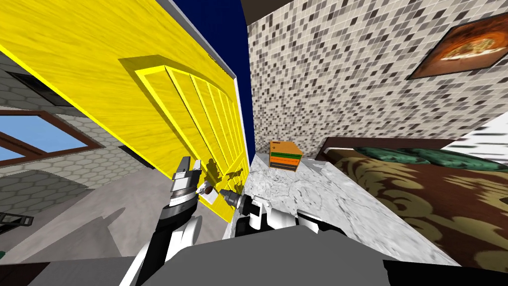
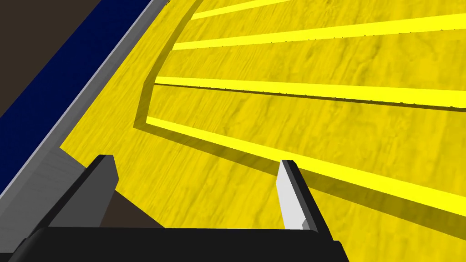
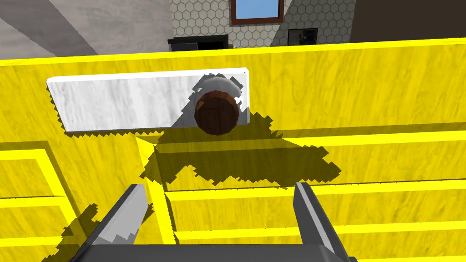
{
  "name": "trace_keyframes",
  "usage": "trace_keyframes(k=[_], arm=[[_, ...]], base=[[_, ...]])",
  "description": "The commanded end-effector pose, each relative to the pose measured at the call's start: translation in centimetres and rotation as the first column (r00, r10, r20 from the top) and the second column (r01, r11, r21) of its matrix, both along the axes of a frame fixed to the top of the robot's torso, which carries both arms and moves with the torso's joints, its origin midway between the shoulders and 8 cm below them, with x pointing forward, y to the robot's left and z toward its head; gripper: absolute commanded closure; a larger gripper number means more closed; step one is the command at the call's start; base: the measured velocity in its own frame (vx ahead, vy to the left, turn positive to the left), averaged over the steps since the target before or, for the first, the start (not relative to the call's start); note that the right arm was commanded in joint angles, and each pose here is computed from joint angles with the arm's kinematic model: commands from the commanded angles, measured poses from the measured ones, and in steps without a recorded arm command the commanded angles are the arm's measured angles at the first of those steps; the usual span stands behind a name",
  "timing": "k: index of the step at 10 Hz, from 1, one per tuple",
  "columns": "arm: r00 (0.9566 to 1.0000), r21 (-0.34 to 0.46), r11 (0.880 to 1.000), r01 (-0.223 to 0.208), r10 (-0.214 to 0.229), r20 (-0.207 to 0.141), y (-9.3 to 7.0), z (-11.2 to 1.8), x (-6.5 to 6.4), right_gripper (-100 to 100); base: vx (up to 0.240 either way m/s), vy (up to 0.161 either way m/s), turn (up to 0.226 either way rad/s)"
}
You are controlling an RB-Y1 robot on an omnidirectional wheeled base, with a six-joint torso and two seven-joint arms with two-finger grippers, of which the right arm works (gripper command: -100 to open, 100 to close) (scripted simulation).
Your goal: Push the door open
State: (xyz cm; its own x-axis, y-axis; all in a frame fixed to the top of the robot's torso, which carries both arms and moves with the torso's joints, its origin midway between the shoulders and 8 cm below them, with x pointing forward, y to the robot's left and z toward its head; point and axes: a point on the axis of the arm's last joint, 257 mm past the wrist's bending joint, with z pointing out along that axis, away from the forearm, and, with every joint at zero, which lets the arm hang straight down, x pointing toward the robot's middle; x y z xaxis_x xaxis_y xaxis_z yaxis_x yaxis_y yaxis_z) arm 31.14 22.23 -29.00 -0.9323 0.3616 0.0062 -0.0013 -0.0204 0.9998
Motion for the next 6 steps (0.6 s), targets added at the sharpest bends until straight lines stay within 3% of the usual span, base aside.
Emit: trace_keyframes(k=[1,6], arm=[[1.0,0.0,1.0,0.004,-0.004,-0.001,-0.03,-0.12,0.09,-100],[0.9997,0.001,1.0,0.025,-0.025,-0.008,0.01,-0.58,0.45,-100]], base=[[0.083,0.182,0.027],[0.085,0.193,0.039]])
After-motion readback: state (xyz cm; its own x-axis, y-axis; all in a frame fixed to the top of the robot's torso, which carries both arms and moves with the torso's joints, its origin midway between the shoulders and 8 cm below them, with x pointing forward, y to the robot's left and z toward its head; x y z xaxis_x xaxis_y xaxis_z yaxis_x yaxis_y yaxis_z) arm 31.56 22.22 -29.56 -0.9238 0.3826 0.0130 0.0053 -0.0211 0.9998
